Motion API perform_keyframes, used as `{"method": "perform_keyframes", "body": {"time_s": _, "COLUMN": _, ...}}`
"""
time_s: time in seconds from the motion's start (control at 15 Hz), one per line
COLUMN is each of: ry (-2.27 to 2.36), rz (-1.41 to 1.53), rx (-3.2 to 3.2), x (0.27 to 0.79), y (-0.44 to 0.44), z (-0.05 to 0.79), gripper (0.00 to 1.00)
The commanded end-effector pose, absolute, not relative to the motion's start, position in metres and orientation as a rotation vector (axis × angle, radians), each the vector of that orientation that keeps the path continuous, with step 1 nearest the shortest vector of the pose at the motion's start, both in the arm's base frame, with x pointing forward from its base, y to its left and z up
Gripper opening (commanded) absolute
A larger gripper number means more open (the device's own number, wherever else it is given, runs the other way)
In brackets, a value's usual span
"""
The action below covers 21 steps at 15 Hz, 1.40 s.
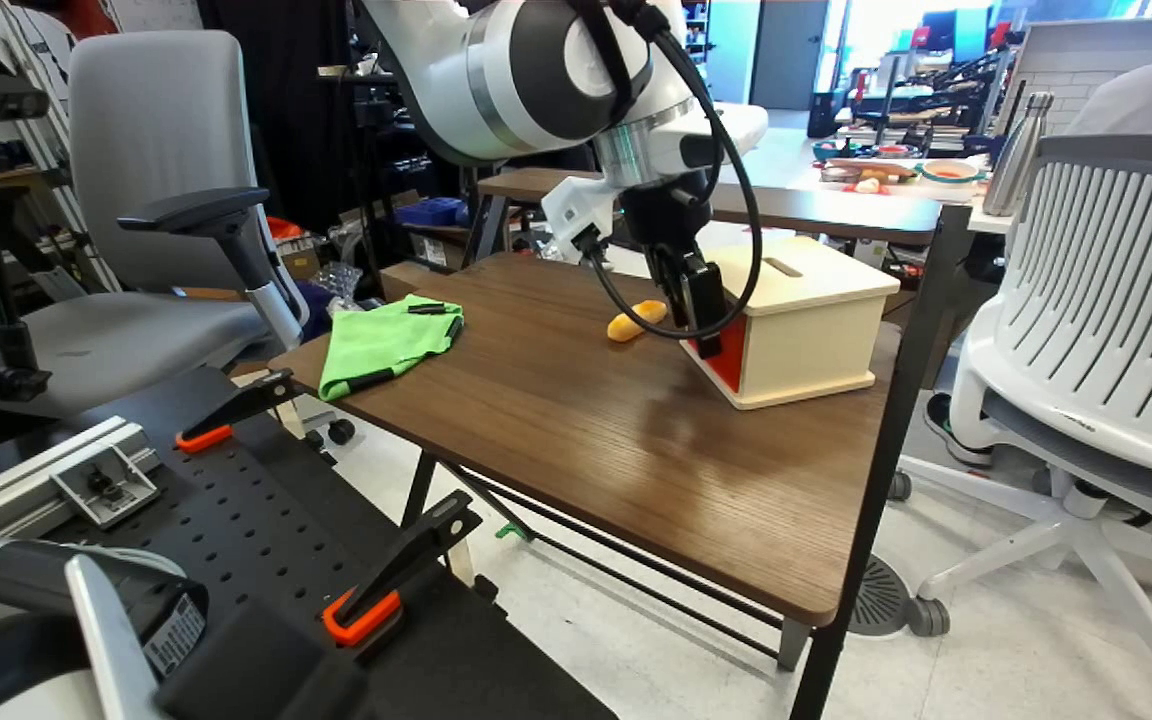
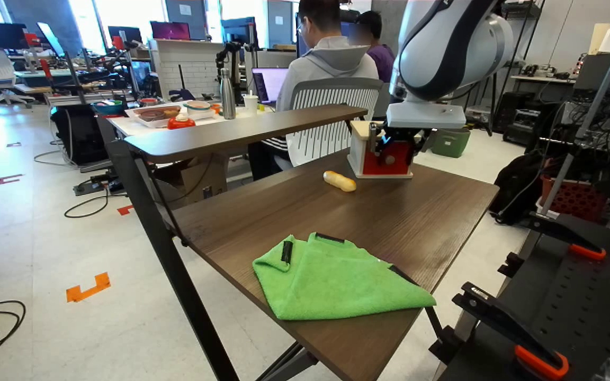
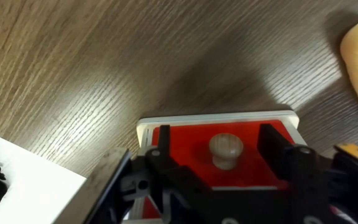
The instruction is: Open the drawer
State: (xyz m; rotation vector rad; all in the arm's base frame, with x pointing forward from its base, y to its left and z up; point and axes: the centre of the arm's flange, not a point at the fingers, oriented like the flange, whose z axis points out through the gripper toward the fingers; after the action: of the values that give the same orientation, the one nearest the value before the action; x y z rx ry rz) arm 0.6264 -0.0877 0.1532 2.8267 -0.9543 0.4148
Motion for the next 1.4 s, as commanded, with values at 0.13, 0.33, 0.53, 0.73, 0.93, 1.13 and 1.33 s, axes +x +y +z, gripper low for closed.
{"method": "perform_keyframes", "body": {"time_s": 0.13, "ry": -0.941, "rz": 0.469, "rx": 2.801, "x": 0.635, "y": -0.083, "z": 0.149, "gripper": 0.27}}
{"method": "perform_keyframes", "body": {"time_s": 0.33, "ry": -0.922, "rz": 0.466, "rx": 2.806, "x": 0.631, "y": -0.078, "z": 0.15, "gripper": 0.05}}
{"method": "perform_keyframes", "body": {"time_s": 0.53, "ry": -0.915, "rz": 0.408, "rx": 2.821, "x": 0.619, "y": -0.071, "z": 0.151, "gripper": 0.07}}
{"method": "perform_keyframes", "body": {"time_s": 0.73, "ry": -0.886, "rz": 0.341, "rx": 2.84, "x": 0.601, "y": -0.061, "z": 0.157, "gripper": 0.07}}
{"method": "perform_keyframes", "body": {"time_s": 0.93, "ry": -0.861, "rz": 0.269, "rx": 2.861, "x": 0.583, "y": -0.052, "z": 0.161, "gripper": 0.07}}
{"method": "perform_keyframes", "body": {"time_s": 1.13, "ry": -0.825, "rz": 0.194, "rx": 2.889, "x": 0.563, "y": -0.044, "z": 0.164, "gripper": 0.07}}
{"method": "perform_keyframes", "body": {"time_s": 1.33, "ry": -0.814, "rz": 0.147, "rx": 2.907, "x": 0.554, "y": -0.04, "z": 0.167, "gripper": 0.4}}
